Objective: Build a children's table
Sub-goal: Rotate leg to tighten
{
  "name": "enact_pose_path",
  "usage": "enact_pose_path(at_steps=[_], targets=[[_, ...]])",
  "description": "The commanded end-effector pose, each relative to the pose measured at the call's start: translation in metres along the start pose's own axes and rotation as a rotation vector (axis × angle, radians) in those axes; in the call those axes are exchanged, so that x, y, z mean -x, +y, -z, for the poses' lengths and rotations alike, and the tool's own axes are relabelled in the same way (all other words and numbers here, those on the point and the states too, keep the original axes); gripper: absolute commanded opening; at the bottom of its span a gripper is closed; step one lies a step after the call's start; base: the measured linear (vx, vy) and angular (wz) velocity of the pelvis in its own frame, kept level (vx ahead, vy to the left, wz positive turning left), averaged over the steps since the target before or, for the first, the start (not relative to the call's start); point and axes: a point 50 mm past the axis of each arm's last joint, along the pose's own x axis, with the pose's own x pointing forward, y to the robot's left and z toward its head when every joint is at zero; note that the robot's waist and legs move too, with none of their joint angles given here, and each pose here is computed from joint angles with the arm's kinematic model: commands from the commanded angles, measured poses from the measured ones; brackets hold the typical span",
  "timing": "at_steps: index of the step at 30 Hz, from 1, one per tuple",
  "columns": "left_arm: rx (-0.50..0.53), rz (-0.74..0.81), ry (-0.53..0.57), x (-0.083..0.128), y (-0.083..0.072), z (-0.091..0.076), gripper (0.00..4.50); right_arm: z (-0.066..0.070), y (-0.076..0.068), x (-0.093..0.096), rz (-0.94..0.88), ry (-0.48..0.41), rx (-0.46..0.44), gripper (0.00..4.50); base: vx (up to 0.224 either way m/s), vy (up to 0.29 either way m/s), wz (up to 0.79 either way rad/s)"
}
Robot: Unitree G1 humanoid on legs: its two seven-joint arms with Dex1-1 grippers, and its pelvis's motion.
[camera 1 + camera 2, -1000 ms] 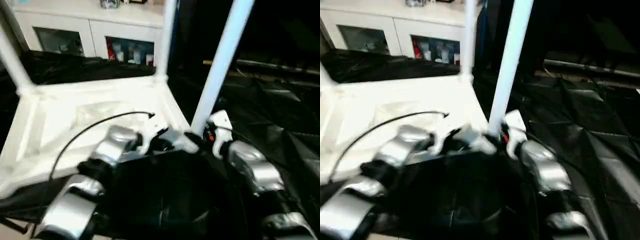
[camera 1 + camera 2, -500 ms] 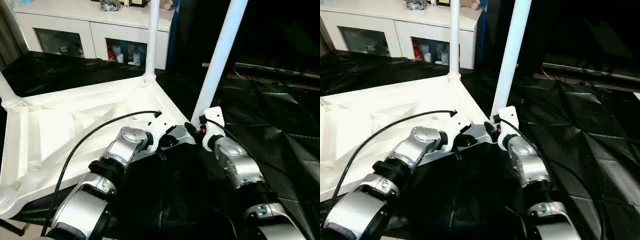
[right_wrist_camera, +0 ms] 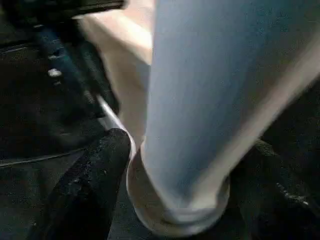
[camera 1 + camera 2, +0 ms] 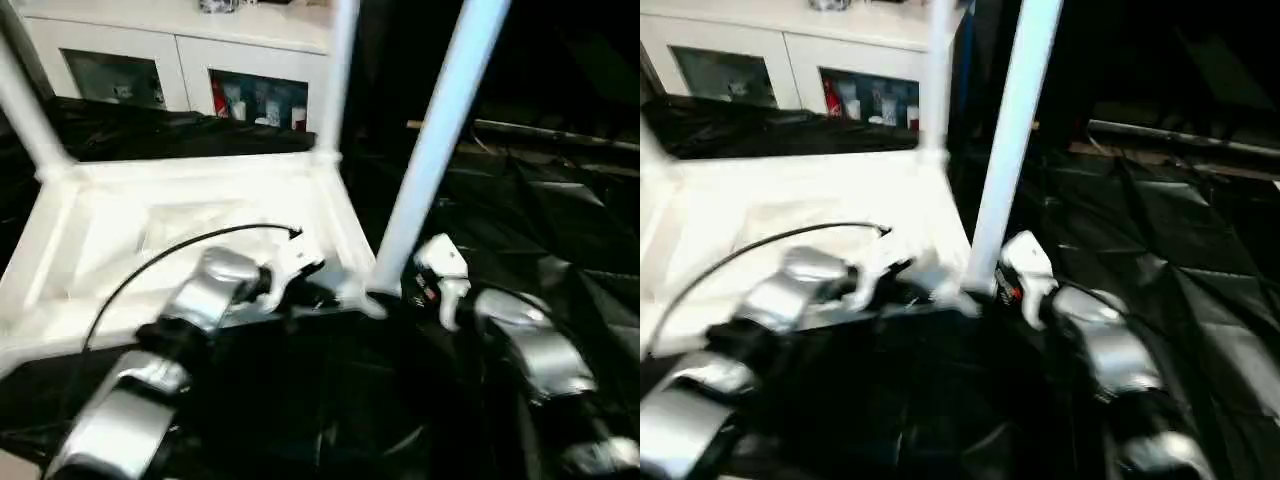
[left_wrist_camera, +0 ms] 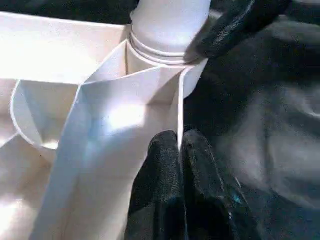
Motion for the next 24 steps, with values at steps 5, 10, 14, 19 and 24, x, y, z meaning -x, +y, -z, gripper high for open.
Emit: enact_pose_path(at_steps=[5,10,14,19,24], targets=[[0.02,0.193,-0.047,-0.001,-0.017,-0.002,0.0,0.008,0.025,0.001,-0.233,0.055,-0.013,3.14,0.0,0.0,0.0],[0.024,0.209,-0.044,0.004,-0.019,0.001,0.0,0.01,0.032,0.002,-0.286,0.077,-0.034,3.14,0.0,0.0,0.0],[0.025,0.207,-0.046,0.004,-0.02,0.0,0.0,0.01,0.033,0.001,-0.296,0.081,-0.053,2.83,0.0,0.0,0.0],[0.025,0.203,-0.047,0.004,-0.02,0.0,0.0,0.009,0.032,0.0,-0.29,0.078,-0.06,2.5,0.0,0.0,0.0],[0.02,0.177,-0.052,0.004,-0.019,-0.001,0.0,0.009,0.031,-0.001,-0.265,0.075,-0.071,2.28,0.0,0.0,0.0]])
